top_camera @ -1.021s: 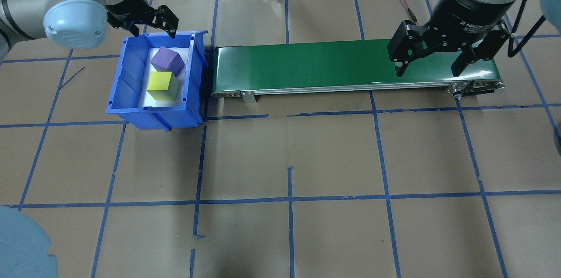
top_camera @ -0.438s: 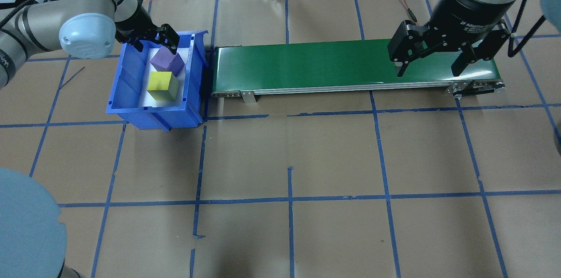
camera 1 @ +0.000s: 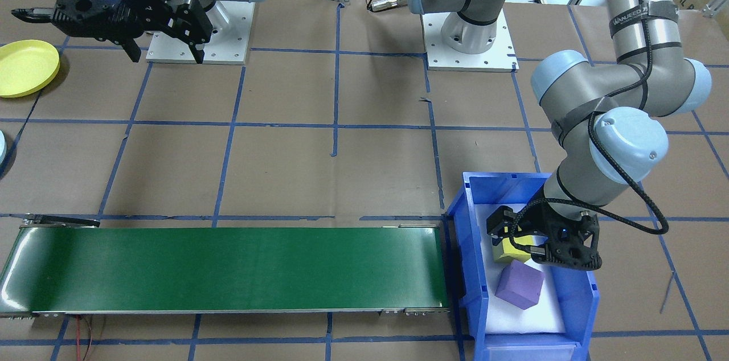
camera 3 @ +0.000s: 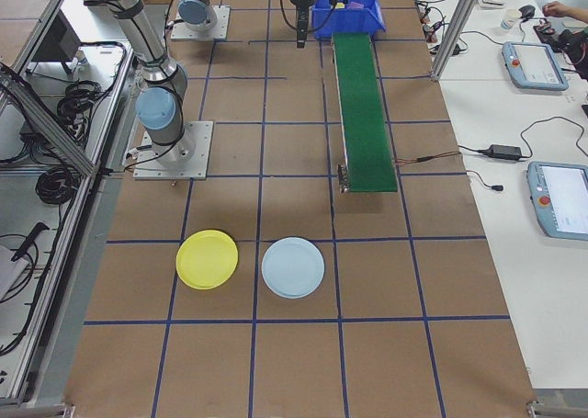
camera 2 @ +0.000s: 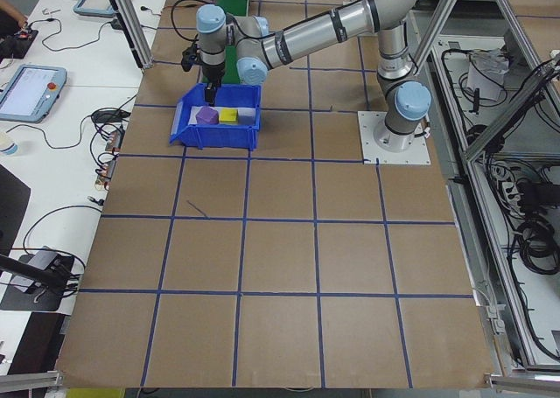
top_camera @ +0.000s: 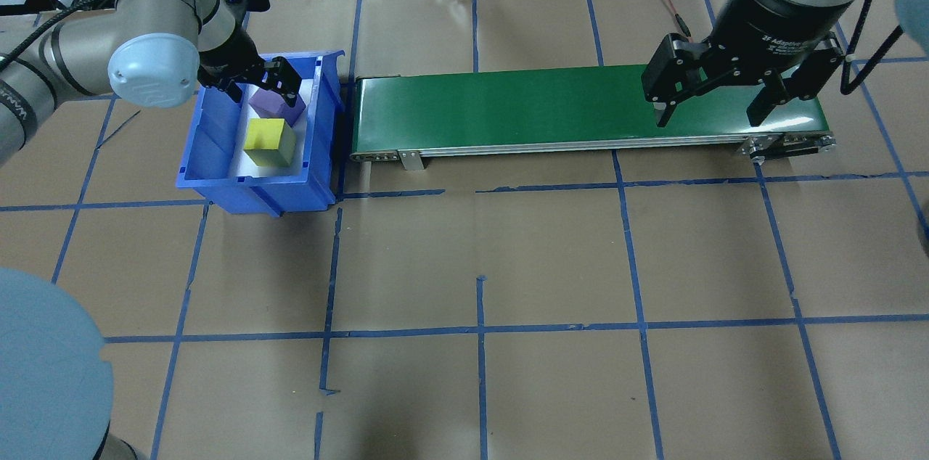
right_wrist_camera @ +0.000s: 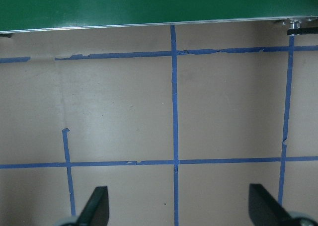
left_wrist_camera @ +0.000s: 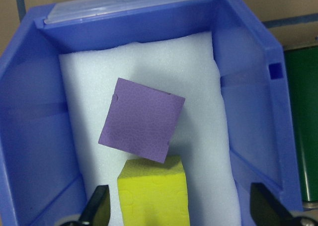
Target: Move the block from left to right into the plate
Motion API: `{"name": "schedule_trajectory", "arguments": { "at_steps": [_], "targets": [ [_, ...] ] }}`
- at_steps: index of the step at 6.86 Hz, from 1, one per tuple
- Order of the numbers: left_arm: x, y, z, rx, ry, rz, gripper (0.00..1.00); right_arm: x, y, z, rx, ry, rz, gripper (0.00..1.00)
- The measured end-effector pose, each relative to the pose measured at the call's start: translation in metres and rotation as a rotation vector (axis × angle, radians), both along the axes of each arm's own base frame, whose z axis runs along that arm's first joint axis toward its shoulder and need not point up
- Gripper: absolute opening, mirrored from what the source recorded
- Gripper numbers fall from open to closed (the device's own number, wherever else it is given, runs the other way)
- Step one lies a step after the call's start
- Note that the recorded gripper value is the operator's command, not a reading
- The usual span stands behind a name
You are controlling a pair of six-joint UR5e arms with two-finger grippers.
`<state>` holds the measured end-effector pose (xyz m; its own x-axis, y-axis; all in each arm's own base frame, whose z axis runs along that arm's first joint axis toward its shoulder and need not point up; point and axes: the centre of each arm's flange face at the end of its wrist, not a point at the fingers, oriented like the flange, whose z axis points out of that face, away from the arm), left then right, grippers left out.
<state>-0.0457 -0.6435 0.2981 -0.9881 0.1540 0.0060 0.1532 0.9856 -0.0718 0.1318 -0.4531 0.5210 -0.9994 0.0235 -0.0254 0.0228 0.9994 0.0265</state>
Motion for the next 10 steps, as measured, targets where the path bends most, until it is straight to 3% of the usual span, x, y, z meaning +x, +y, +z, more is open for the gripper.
{"name": "schedule_trajectory", "arguments": {
  "at_steps": [8,9,10],
  "targets": [
    [0.019,0.006,-0.050,0.088,0.015,0.009,0.92,0.000,0.000,0.000,0.001,0.000,0.000,1.00],
    [0.018,0.008,-0.055,0.096,0.017,0.009,0.85,0.000,0.000,0.000,0.001,0.000,0.000,1.00],
    [0.018,0.010,-0.058,0.100,0.020,0.008,0.71,0.000,0.000,0.000,0.001,0.000,0.000,1.00]
  ]
}}
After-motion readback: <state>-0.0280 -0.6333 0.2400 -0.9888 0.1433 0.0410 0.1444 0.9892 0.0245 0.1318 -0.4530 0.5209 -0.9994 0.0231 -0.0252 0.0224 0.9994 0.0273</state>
